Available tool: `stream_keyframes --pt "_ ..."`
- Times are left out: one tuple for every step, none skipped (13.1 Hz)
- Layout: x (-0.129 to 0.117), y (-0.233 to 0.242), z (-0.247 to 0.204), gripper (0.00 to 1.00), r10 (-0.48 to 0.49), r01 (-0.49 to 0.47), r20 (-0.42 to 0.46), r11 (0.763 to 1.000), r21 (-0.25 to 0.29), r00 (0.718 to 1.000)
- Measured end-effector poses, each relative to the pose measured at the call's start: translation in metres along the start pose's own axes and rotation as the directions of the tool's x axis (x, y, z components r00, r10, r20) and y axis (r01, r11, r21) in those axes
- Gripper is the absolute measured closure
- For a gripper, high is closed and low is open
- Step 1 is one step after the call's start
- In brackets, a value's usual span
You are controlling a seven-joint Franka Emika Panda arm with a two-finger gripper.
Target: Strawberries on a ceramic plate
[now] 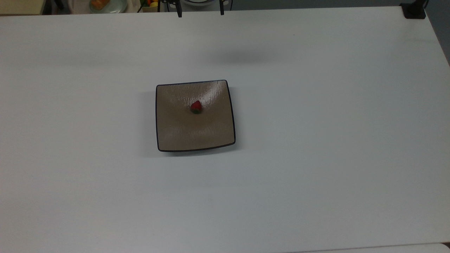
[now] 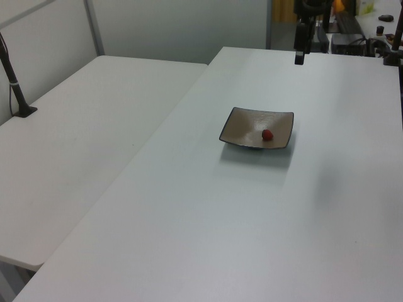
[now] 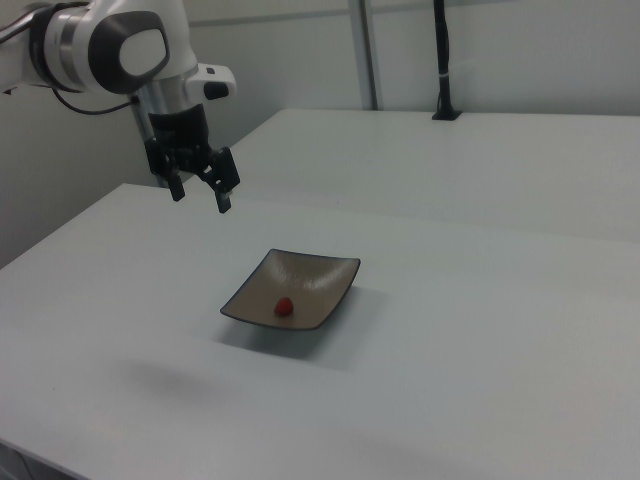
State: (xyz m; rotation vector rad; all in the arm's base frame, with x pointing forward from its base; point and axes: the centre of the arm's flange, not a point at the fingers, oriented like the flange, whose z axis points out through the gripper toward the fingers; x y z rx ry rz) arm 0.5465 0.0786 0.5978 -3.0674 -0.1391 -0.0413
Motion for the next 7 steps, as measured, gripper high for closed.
stream_keyframes --pt "0.0001 0.0013 -0.0001 0.00 0.003 -0.003 0.000 1.000 0.000 1.000" --pt "0.0002 0.0020 0.0001 0.00 0.004 -0.004 0.000 1.000 0.000 1.000" --pt "0.0005 0.0020 0.0001 0.00 0.004 -0.004 -0.002 1.000 0.000 1.000" --pt "0.0020 0.0020 -0.0009 0.00 0.004 -0.004 -0.015 1.000 0.000 1.000" --pt "0.0041 0.0019 -0.0024 0.00 0.004 -0.004 -0.033 1.000 0.001 0.999" --pt "0.0062 0.0019 -0.0035 0.00 0.004 -0.004 -0.051 1.000 0.002 0.999" --pt "0.0077 0.0019 -0.0028 0.00 0.004 -0.004 -0.057 1.000 0.002 0.998"
